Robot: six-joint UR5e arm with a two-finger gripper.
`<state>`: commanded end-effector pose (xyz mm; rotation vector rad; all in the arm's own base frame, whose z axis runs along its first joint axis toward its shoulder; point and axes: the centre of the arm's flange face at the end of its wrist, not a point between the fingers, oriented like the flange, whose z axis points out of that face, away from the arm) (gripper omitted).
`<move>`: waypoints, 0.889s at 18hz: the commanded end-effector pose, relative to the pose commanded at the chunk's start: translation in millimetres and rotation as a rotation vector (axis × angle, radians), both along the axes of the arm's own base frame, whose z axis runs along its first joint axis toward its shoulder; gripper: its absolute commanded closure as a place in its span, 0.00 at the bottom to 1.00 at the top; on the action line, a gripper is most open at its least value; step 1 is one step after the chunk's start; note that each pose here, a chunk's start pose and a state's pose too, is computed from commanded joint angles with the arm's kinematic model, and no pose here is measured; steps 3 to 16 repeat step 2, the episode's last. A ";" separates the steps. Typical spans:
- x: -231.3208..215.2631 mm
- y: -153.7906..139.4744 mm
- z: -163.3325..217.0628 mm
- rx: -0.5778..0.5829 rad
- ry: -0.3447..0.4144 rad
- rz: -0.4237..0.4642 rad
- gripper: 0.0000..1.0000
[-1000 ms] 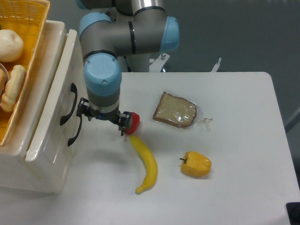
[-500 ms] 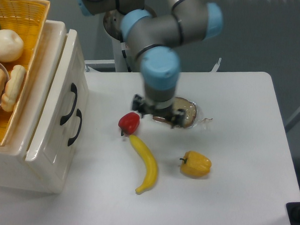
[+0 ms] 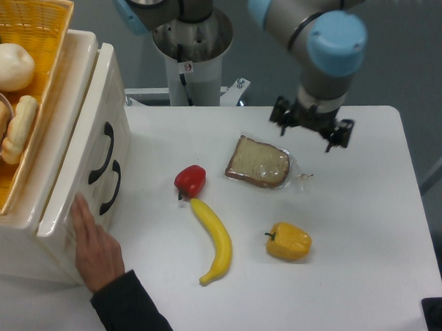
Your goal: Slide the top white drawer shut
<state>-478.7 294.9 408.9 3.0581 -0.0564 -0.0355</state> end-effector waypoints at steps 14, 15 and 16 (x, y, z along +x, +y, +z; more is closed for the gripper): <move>-3.3 -11.3 2.6 -0.002 -0.005 -0.011 0.00; -3.3 -11.3 2.6 -0.002 -0.005 -0.011 0.00; -3.3 -11.3 2.6 -0.002 -0.005 -0.011 0.00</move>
